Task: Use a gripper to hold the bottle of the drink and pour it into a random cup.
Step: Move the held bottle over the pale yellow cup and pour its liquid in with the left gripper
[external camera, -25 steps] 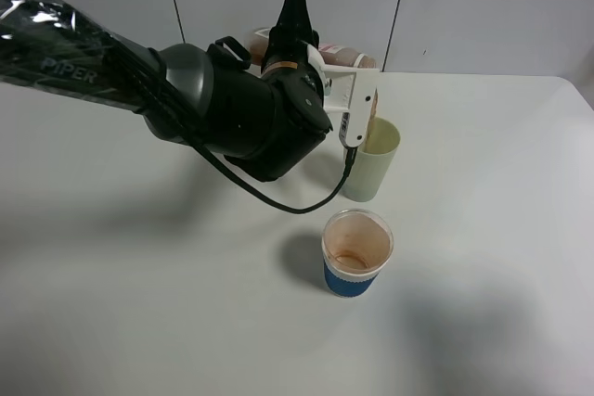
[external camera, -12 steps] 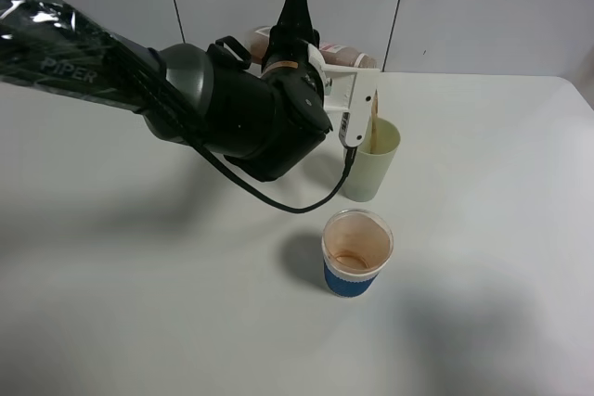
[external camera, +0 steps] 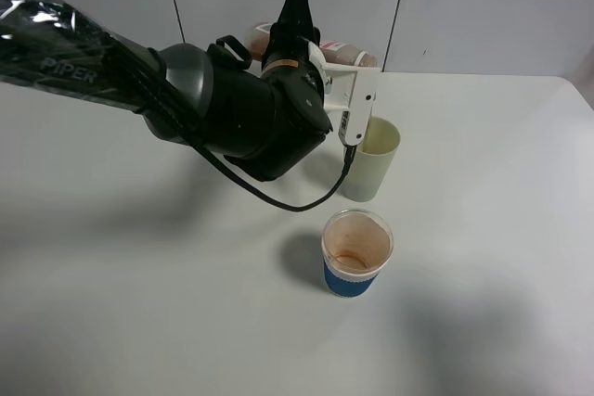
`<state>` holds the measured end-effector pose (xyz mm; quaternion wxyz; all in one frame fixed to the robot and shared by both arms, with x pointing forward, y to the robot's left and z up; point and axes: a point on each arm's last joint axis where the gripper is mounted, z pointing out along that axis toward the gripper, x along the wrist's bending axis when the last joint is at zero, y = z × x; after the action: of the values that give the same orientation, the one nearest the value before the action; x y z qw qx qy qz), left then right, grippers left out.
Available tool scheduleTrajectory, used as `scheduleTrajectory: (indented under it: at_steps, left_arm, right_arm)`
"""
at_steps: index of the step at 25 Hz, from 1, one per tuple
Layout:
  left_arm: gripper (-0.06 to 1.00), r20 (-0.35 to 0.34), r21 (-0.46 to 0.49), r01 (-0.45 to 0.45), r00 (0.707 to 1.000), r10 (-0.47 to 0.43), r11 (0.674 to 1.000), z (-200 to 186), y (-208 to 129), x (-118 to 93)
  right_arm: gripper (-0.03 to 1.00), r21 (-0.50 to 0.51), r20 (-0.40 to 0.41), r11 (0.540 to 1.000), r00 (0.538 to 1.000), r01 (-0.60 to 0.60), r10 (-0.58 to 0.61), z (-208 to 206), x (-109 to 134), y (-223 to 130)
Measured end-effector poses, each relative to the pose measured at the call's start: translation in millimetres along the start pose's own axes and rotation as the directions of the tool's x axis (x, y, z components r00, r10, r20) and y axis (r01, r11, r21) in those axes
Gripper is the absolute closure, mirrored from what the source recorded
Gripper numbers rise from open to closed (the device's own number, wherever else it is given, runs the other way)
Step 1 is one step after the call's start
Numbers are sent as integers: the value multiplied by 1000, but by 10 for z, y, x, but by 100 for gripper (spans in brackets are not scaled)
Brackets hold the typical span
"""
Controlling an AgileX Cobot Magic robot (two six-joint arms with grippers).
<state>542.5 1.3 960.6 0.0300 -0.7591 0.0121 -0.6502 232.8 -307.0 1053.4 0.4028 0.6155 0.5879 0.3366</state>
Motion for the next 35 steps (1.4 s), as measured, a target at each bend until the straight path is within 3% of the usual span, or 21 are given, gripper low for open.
scheduleTrajectory:
  at_steps: [35]
  left_arm:
    - [62,-41,-23,-33,999,32,999,0,24,39]
  right_arm:
    - [-2,0,0,1000,1000,0,0,0,0,0]
